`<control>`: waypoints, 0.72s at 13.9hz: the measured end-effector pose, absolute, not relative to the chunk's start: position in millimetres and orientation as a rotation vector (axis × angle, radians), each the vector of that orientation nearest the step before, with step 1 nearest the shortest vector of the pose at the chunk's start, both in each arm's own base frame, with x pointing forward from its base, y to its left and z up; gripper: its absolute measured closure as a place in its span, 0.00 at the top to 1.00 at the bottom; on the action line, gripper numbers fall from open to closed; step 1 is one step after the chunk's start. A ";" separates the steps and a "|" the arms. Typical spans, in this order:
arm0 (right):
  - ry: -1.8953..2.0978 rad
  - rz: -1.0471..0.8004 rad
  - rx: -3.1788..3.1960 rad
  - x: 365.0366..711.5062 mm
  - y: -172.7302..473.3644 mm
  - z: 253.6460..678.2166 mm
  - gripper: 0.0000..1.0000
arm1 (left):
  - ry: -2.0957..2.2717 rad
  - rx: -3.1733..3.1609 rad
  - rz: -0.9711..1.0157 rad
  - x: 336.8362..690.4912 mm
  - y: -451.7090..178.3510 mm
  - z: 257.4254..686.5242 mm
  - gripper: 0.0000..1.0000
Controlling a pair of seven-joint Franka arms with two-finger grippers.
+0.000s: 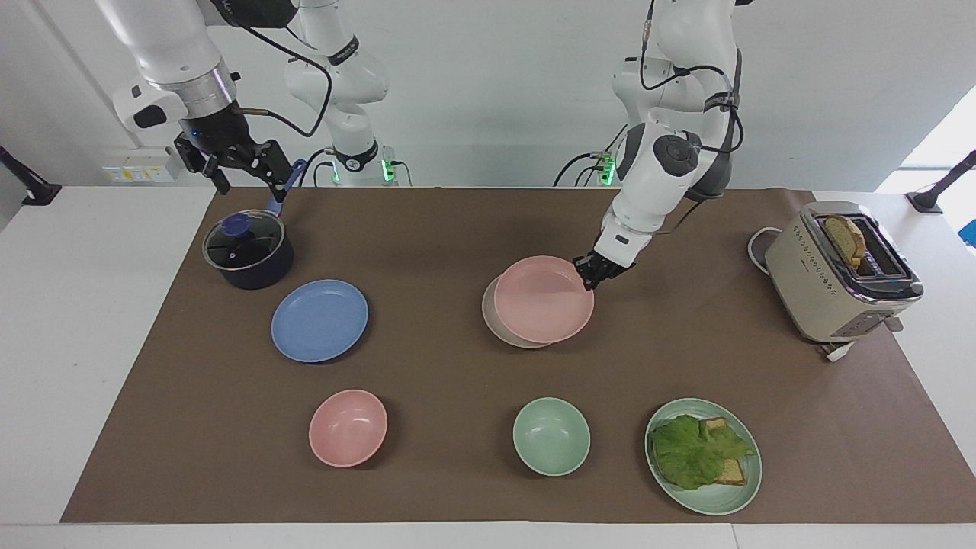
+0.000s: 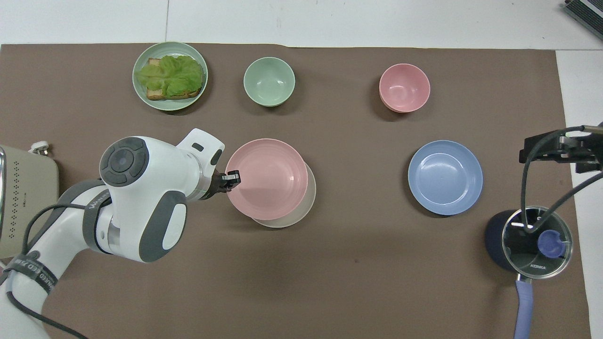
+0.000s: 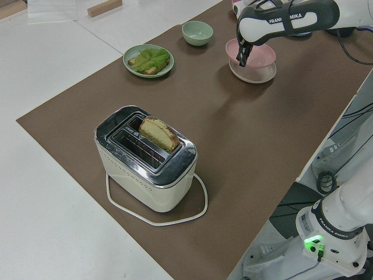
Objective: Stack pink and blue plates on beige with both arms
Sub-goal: 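Carry the pink plate over the beige plate with the left gripper, then lower the pink plate onto the beige plate and open the left gripper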
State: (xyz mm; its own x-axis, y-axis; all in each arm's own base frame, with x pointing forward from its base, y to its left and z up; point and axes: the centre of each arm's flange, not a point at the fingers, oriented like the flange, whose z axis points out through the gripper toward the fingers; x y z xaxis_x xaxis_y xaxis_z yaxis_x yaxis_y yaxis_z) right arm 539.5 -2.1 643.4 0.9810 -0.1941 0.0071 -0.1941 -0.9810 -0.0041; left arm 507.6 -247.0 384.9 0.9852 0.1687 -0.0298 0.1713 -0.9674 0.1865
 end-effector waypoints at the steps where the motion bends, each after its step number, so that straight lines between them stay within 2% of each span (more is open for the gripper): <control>1: 0.306 -0.012 -3.123 539.5 -2.1 643.4 1.00 | 0.254 2.940 -0.005 505.6 -247.3 379.5 0.04; 10: 0.307 -0.012 -3.123 539.5 -2.5 643.4 1.00 | 0.225 2.953 -0.006 490.0 -256.6 352.5 0.04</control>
